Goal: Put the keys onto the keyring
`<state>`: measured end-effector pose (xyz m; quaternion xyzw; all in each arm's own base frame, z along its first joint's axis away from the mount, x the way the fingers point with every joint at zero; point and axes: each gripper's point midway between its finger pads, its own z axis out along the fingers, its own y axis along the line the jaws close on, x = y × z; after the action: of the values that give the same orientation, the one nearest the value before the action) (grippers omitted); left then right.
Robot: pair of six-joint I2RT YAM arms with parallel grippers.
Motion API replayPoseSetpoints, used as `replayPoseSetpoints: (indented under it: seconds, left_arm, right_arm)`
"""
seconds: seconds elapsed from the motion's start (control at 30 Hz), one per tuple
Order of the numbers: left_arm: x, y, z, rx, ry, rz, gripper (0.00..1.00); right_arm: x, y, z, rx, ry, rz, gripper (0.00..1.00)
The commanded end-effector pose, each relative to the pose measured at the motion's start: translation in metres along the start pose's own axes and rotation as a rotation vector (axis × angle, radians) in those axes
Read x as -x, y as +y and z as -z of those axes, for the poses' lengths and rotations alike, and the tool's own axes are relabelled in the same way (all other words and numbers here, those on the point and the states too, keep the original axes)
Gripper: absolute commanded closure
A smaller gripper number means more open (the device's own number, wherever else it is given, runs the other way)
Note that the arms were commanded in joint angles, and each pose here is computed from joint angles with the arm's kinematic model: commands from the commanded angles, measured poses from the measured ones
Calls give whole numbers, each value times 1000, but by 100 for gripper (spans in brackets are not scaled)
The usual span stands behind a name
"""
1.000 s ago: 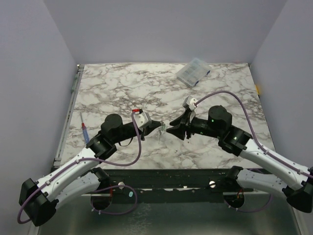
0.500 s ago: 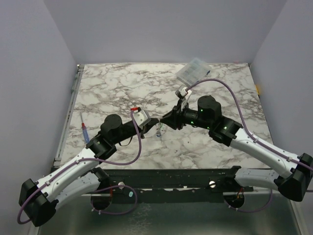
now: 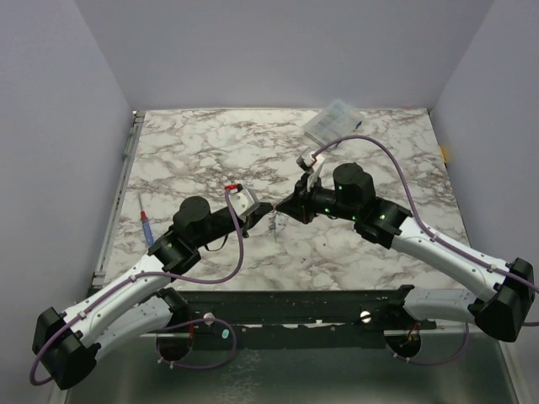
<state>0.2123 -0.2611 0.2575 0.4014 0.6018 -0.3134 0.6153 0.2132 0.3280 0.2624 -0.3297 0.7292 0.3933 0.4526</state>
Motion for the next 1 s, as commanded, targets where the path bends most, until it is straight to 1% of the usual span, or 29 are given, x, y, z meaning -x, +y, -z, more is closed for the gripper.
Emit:
replayPoseSetpoints:
  seconds: [0.0,0.17,0.33,0.67,0.97]
  left_arm:
    - [11,4,2,22,-39,-22,100]
    - [16,-4,5,-24,-64,-30,100]
    - [26,-19,10,-99,-117,-49,100]
    - [39,-34,18,-174,-183,-69,100]
    - [52,-43,23,-213,-244,-61,100]
  right_arm:
    - [2,8,5,41,1,43,93]
    - [0,10,14,50,-32,88,99]
    - [-1,14,23,72,-51,128,99]
    - [-7,45,39,248,-89,187,99]
    - [-15,64,42,381,-109,212,99]
